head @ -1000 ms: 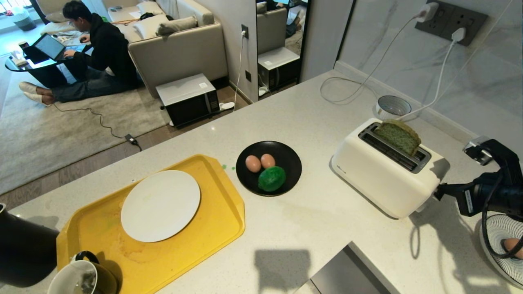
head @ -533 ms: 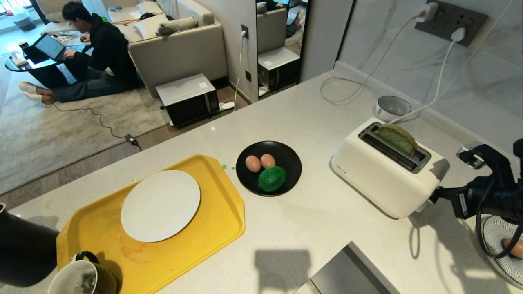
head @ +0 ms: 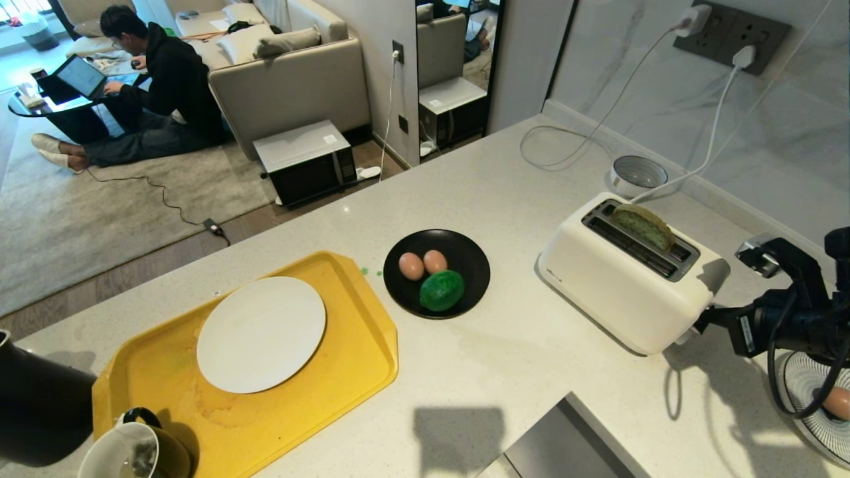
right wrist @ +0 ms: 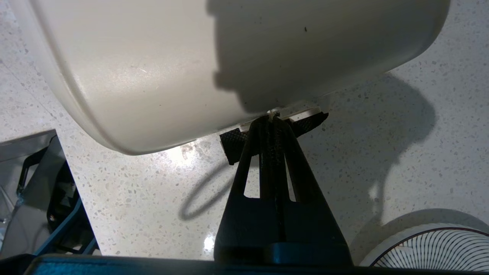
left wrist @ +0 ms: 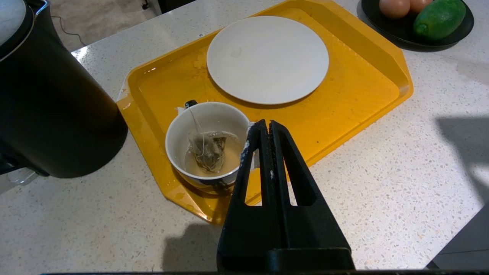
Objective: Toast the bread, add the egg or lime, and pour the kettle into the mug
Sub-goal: Use a bread toaster
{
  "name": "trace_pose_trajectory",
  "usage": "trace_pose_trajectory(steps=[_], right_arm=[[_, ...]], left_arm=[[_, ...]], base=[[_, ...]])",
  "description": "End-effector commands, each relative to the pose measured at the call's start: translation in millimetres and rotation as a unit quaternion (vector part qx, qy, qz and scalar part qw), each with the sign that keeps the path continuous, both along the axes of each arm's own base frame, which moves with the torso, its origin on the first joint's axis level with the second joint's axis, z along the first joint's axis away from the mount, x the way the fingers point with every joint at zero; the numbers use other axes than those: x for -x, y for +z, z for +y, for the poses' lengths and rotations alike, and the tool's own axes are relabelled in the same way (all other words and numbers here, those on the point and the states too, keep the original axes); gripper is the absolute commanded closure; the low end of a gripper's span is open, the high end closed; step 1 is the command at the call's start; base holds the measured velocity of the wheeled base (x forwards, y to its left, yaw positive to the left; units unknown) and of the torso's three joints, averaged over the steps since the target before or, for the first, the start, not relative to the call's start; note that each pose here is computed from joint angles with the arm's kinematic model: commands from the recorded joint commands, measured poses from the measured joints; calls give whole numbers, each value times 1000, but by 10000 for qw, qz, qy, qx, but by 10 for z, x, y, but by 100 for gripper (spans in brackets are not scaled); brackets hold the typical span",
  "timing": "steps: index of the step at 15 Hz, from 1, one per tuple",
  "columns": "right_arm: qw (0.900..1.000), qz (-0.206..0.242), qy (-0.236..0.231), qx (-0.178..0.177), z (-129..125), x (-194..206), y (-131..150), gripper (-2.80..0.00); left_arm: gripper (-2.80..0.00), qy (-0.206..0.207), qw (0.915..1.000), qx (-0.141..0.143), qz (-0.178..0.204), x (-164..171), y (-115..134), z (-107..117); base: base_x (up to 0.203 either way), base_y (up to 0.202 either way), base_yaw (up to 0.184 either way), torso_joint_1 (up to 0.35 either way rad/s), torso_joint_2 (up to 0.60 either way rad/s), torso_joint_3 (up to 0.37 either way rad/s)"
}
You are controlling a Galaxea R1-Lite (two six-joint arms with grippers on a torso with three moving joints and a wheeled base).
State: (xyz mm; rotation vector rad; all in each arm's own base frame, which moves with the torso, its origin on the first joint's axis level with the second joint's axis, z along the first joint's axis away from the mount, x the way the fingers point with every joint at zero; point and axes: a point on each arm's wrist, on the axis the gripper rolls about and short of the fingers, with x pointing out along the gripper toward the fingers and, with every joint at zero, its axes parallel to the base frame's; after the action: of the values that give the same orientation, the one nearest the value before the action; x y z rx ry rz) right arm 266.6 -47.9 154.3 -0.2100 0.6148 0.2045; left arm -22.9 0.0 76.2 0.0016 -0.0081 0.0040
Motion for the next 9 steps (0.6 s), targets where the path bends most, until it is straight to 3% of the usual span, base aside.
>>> trace_pose_trajectory(steps=[1, 9], right_arm=[[10000, 3, 10, 4, -4, -10, -8, 0], [9999, -111, 27, 36, 13, 37, 29, 0]], left_arm=[[0, 3, 10000, 0, 2, -1, 1, 0], [0, 3, 10000, 0, 2, -1, 1, 0]], base=[[0, 0, 0, 0, 0, 0], [0, 0, 0, 0, 0, 0]])
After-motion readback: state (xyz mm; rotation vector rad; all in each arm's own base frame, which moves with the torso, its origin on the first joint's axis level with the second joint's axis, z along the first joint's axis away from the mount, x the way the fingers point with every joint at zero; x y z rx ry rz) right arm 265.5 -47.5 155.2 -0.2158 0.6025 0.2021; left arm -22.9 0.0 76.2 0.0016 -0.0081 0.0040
